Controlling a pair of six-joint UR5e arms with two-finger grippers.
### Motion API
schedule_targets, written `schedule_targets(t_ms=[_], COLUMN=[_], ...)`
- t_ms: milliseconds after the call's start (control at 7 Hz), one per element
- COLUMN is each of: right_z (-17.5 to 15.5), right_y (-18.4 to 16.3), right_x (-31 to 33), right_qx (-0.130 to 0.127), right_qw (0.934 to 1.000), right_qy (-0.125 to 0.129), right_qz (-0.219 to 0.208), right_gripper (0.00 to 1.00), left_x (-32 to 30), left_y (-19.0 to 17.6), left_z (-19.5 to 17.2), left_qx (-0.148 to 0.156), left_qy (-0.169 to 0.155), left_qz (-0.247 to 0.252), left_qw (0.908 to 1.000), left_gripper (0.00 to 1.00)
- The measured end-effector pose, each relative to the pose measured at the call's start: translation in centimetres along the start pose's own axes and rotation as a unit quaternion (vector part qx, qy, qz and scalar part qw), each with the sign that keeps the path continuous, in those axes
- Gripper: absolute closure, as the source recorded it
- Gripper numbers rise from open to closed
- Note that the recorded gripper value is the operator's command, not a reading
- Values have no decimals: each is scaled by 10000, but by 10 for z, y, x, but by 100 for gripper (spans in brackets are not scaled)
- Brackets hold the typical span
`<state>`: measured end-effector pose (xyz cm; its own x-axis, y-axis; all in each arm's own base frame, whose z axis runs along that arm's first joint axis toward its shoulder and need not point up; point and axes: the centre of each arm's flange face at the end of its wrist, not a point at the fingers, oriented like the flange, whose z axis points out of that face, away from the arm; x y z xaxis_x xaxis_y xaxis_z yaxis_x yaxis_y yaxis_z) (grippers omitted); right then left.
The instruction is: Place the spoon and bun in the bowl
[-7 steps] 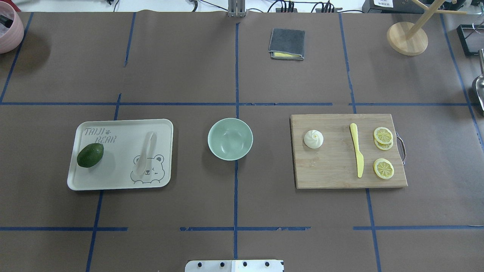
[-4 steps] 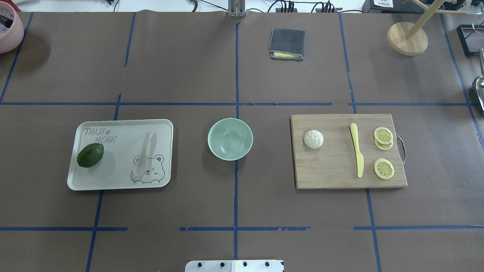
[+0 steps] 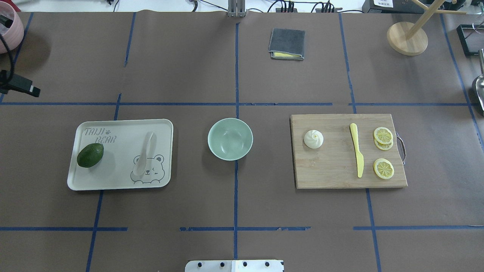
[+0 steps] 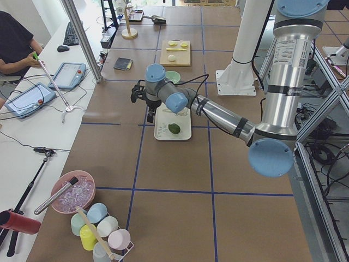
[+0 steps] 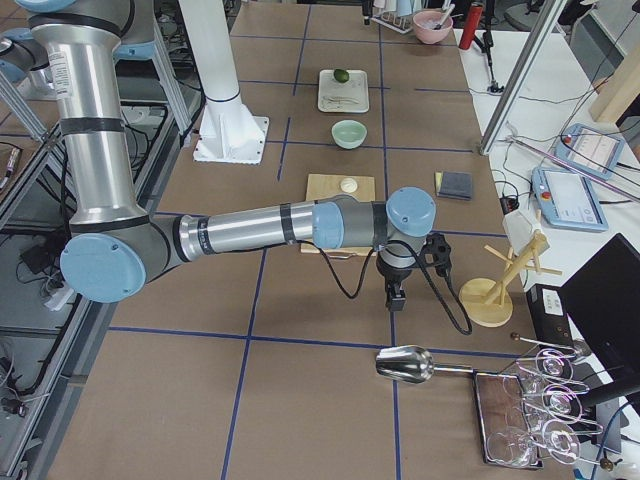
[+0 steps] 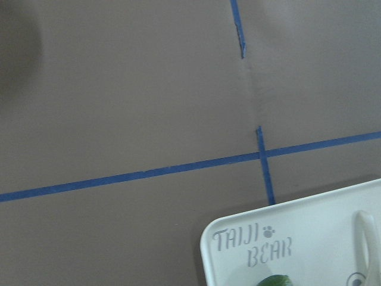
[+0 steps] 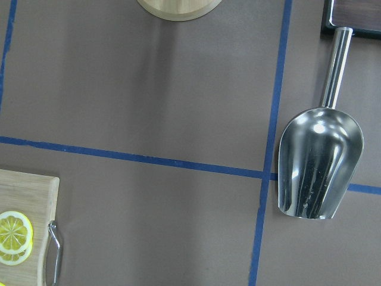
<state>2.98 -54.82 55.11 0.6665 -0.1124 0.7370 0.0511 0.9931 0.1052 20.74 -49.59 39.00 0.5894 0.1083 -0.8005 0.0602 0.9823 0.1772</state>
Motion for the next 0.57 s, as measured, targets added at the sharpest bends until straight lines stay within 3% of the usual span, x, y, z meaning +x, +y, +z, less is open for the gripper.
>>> schedule_targets(t_ms=[286, 571], right_z=[3, -2], right_y=[-24, -28], right_x=[-52, -101], right_qx=[6, 76], right_qw=[9988, 9980], right_qy=[-45, -102], right_qz=[490, 626], right_gripper=[0, 0], left_x=[83, 126], left_y=[18, 39], left_z=[50, 98], left_qx=[-106, -167], left_qy=[8, -170], left_qz=[-371, -544], left_qw=[9993, 9982], left_gripper=[2, 2])
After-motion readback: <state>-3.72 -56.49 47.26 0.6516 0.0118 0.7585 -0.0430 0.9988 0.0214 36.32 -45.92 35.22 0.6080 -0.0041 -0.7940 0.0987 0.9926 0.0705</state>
